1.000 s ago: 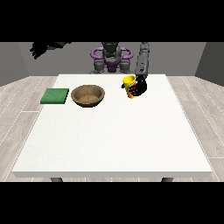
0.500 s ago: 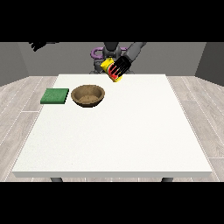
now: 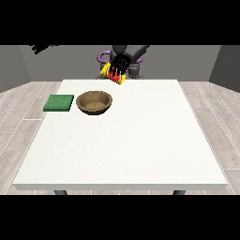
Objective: Pick the cup and pour the ball into the bowl, then pick the bowl and place it on the pad
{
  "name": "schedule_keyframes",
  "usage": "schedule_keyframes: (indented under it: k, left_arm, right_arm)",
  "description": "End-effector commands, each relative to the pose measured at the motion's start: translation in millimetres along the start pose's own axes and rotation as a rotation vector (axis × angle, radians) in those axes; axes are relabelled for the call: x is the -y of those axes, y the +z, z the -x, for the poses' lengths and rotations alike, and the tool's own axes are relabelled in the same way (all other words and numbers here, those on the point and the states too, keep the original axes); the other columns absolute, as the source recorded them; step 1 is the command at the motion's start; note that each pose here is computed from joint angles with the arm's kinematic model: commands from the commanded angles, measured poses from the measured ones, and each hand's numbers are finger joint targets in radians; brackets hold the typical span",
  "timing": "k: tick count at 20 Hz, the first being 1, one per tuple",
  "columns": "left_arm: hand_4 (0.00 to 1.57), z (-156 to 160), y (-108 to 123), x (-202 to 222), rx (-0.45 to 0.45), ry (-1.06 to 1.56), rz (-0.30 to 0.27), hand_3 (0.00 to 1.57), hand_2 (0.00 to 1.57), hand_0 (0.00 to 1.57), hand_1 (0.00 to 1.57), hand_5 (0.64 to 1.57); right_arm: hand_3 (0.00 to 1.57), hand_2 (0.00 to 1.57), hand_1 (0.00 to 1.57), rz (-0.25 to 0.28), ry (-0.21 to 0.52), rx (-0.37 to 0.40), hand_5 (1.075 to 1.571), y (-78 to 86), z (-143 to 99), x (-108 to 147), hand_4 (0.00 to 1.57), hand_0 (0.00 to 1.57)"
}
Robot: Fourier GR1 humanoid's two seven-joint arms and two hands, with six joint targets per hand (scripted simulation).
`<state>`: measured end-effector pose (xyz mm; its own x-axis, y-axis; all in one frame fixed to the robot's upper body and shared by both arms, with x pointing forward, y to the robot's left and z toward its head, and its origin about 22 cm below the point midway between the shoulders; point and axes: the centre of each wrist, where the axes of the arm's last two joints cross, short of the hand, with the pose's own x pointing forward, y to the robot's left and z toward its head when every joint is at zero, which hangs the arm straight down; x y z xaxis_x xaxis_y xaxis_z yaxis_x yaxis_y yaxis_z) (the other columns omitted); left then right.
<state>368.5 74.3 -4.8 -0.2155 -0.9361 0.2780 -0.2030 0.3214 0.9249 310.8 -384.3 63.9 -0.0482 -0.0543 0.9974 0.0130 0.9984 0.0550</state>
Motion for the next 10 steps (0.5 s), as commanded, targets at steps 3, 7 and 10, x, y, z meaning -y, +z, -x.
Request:
schedule_keyframes:
  k: [3,7,10]
  left_arm:
    - [0.96,-0.6,-12.0,-5.1,0.04,-0.271,0.061,1.39,1.57,0.0,0.0,1.56]
    - [0.82,-16.0,3.0,6.6,0.049,-0.364,0.087,1.38,1.57,0.0,0.0,1.553]
    - [0.76,-32.0,-20.3,-16.1,0.108,-0.422,0.033,1.41,1.57,0.0,0.0,1.545]
  right_arm:
    - [0.2,0.0,0.0,0.031,-0.012,-0.034,1.57,11.8,4.5,20.5,0.44,0.0]
    - [0.23,0.0,0.0,0.04,-0.015,-0.073,1.57,16.9,24.4,6.4,0.45,0.0]
    - [0.33,0.0,0.0,0.076,-0.011,-0.034,1.571,22.3,32.3,15.6,0.43,0.0]
